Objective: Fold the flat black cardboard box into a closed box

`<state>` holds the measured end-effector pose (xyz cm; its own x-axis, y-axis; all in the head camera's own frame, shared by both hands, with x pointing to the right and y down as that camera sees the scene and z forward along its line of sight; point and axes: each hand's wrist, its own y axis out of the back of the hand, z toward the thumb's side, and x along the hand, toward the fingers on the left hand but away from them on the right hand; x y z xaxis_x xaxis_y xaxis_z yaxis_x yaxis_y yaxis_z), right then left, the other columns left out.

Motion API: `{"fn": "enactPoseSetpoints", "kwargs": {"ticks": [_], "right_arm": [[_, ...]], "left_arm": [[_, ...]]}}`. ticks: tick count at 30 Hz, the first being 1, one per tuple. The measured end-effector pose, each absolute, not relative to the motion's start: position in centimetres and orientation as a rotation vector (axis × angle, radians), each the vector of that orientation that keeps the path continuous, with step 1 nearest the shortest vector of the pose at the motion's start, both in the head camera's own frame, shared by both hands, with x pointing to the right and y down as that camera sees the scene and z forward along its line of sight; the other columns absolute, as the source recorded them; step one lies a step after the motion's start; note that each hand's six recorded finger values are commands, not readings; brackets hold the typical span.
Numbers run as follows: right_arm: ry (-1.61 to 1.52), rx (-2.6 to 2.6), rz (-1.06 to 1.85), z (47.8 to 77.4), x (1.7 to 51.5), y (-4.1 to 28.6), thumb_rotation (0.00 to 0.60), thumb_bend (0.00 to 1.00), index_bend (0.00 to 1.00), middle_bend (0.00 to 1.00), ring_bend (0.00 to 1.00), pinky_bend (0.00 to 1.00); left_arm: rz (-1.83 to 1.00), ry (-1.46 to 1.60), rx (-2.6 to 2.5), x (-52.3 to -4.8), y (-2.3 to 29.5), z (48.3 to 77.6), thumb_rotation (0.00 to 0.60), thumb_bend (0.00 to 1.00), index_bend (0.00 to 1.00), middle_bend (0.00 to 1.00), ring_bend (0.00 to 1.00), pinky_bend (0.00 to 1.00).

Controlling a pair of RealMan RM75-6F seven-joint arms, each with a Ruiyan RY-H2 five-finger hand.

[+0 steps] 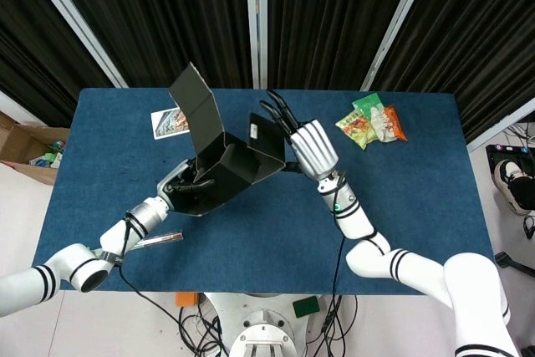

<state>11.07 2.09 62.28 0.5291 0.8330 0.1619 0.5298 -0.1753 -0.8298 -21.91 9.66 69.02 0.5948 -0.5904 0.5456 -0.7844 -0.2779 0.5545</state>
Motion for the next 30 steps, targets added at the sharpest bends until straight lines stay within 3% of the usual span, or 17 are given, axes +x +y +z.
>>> {"fn": "enactPoseSetpoints", "kwargs": {"ticks": [17, 30], "right_arm": [[-1.061, -1.862, 0.355, 59.8, 10.1, 2.0, 0.600, 0.07, 0.00, 0.01, 0.68, 1.00], [-0.865, -1.844, 0.413, 60.5, 8.4, 3.4, 0.600, 0.07, 0.00, 0.03, 0.68, 1.00]], "left_arm": [[0.431, -1.068, 2.176, -22.4, 9.9, 69.8, 0.600, 0.01, 0.32, 0.33, 0.70, 0.93], [0.642, -1.081, 2.331, -22.5, 9.3, 70.3, 0.600, 0.01, 0.32, 0.33, 0.70, 0.93]]}}
